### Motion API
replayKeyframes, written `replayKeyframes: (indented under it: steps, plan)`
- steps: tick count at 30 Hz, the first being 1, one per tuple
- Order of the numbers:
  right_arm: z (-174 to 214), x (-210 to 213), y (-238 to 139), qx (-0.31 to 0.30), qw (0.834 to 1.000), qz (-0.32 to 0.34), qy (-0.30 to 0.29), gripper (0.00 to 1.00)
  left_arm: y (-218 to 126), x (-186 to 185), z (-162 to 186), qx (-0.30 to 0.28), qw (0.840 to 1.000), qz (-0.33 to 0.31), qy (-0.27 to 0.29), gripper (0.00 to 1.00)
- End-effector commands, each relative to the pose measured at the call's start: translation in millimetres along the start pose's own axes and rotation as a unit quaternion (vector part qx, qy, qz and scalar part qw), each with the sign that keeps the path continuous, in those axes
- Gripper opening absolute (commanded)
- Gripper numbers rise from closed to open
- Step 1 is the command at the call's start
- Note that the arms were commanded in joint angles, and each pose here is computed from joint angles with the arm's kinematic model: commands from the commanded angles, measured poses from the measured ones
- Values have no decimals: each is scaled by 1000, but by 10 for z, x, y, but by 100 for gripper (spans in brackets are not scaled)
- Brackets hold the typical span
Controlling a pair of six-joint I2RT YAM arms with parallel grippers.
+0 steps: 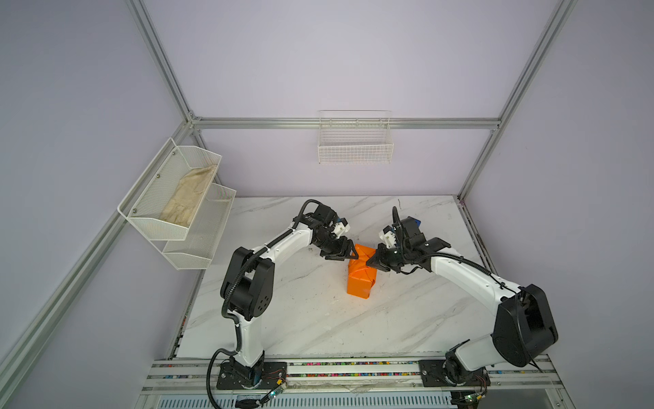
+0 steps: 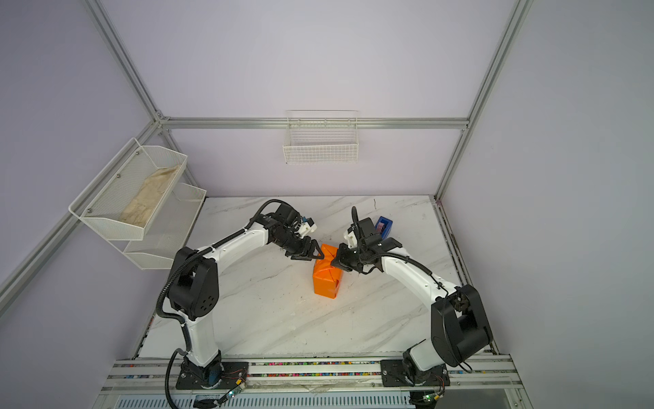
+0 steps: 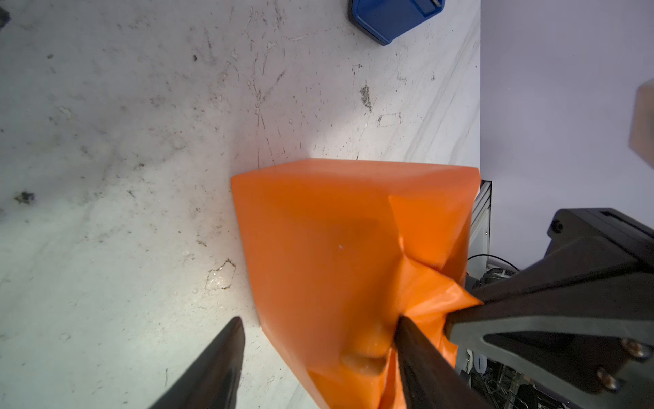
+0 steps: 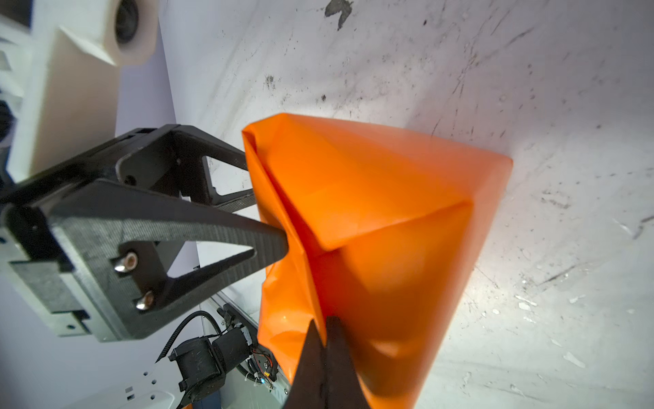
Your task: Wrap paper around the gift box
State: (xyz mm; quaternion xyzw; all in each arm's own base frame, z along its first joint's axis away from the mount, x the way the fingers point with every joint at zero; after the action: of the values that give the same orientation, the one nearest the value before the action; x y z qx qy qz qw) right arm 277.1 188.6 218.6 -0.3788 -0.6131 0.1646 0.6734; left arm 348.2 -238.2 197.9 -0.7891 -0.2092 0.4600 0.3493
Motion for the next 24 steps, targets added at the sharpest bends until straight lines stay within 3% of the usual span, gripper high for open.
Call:
replayKeyframes:
  steps: [1, 11, 19, 24]
  plan:
    - [41, -293, 62, 2, 996, 83, 32, 0, 49, 139, 93, 26, 999, -39, -3, 66]
    - [64, -384, 167, 22, 995, 92, 35, 0, -294, -335, -126, -40, 998, 25, 35, 70]
    - [67, -385, 158, 21, 995, 93, 33, 0, -7, -216, 25, 1, 1000, 19, 15, 69]
    - [41, -299, 98, 16, 996, 89, 24, 0, 132, -135, 154, 26, 1000, 9, 8, 64]
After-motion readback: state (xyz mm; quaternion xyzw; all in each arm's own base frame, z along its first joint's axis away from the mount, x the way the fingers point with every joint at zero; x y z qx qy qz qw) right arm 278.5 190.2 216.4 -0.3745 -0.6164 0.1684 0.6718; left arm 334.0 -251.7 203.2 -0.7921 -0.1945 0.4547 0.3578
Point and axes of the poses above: each gripper's point midway between its finger pads, its own y axis out along the fingers, its own x axis along the line the jaws close on, z = x × y, the point moved 9 cm from there along -y, back along the fingers, and after that the axes turned 11 degrees about y, right-handed, at the moved point
